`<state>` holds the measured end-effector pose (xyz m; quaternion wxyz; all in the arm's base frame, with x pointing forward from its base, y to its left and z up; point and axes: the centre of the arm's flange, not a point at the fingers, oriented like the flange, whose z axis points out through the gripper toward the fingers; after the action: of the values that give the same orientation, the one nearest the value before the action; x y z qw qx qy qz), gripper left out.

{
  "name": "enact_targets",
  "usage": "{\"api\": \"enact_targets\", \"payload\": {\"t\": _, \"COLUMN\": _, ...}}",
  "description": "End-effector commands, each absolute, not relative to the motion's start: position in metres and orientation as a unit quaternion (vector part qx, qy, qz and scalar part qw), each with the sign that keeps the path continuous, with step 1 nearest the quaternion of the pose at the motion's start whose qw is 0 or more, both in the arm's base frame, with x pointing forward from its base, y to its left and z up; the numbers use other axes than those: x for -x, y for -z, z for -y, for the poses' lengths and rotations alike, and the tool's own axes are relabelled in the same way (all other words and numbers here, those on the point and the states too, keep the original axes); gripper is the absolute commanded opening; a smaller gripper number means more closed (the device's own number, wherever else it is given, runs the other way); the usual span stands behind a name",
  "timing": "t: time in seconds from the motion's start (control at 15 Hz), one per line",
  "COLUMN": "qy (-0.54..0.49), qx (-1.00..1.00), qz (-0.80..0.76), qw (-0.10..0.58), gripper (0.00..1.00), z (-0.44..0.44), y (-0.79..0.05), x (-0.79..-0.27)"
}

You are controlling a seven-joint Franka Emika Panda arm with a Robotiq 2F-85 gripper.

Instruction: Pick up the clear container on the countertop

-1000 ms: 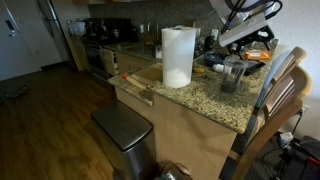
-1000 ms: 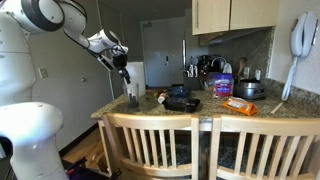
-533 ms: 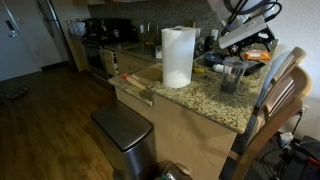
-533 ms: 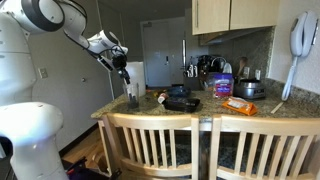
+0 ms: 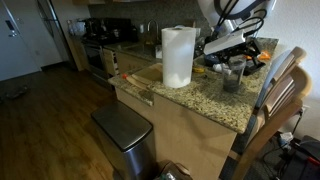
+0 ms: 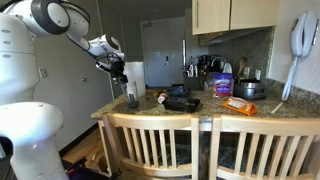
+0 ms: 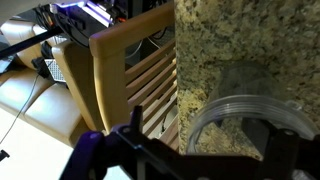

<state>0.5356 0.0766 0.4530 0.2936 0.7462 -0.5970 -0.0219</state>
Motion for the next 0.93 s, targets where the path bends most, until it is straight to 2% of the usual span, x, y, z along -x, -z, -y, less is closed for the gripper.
{"api": "enact_targets", "payload": {"t": 0.0, "qy": 0.023, "qx": -0.746, "qz": 0.597, "qw": 0.294, "gripper": 1.00, "z": -0.077, "y": -0.452, "x": -0.537}}
{"api": "enact_targets", "payload": {"t": 0.27, "qy": 0.024, "qx": -0.748, "qz": 0.595, "qw": 0.294, "gripper": 1.00, "z": -0.078, "y": -0.449, "x": -0.541}}
{"api": "enact_targets", "payload": {"t": 0.33, "qy": 0.028, "qx": -0.752, "qz": 0.590, "qw": 0.292, "gripper": 0.75, "z": -0.077, "y": -0.447, "x": -0.544}}
{"api": "enact_targets", "payload": {"t": 0.4, "qy": 0.033, "qx": -0.755, "qz": 0.588, "qw": 0.289, "gripper": 0.74, "z": -0.077, "y": -0.446, "x": -0.546}}
{"api": "enact_targets", "payload": {"t": 0.87, "qy": 0.029, "qx": -0.767, "qz": 0.581, "qw": 0.271, "gripper": 0.25, "z": -0.075, "y": -0.447, "x": -0.554}}
